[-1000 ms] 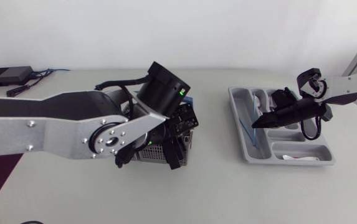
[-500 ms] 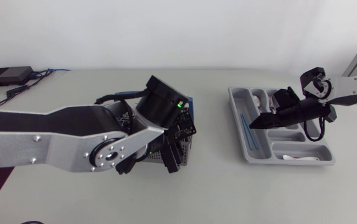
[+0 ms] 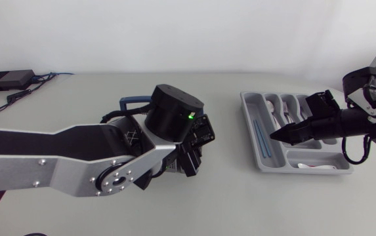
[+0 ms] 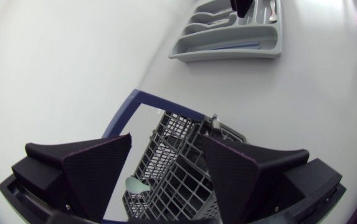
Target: Unload the cutlery basket into the drawer organizer.
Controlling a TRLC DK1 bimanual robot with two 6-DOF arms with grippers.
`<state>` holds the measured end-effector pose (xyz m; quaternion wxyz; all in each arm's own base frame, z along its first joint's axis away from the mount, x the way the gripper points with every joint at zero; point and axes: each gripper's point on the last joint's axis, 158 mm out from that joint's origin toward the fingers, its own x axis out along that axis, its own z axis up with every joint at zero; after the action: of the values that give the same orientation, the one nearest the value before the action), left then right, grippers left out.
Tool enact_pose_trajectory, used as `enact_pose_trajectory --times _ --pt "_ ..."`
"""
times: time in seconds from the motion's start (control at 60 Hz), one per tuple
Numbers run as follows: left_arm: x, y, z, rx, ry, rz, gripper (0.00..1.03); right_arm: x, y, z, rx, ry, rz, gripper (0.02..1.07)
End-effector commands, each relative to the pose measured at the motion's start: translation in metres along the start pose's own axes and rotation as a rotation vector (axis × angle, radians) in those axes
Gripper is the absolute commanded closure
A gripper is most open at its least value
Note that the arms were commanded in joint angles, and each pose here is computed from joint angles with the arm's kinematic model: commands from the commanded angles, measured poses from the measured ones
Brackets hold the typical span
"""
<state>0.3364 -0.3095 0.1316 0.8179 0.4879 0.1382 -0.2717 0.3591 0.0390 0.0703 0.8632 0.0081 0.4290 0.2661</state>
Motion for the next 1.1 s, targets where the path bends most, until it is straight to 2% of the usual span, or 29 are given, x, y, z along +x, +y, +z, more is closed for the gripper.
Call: enact_pose_trajectory --times 0.0,0.25,0.567,1.083 --pt "0.002 -0.008 -0.011 0.043 0.013 0.003 0.12 -0.006 0.024 -0.009 -0.065 -0.010 0.025 0.17" --pt "0.004 -0.011 -0.016 0.039 0.013 0.008 0.12 -0.023 0.089 -0.021 -0.290 -0.074 0.102 0.15" --pt "-0.002 -0.014 -0.015 0.047 0.001 0.005 0.12 -0.021 0.138 -0.044 -0.404 -0.063 0.194 0.15" --pt "-0.019 -0.016 -0.008 0.056 -0.036 0.000 0.12 -0.023 0.175 -0.053 -0.489 -0.061 0.260 0.15"
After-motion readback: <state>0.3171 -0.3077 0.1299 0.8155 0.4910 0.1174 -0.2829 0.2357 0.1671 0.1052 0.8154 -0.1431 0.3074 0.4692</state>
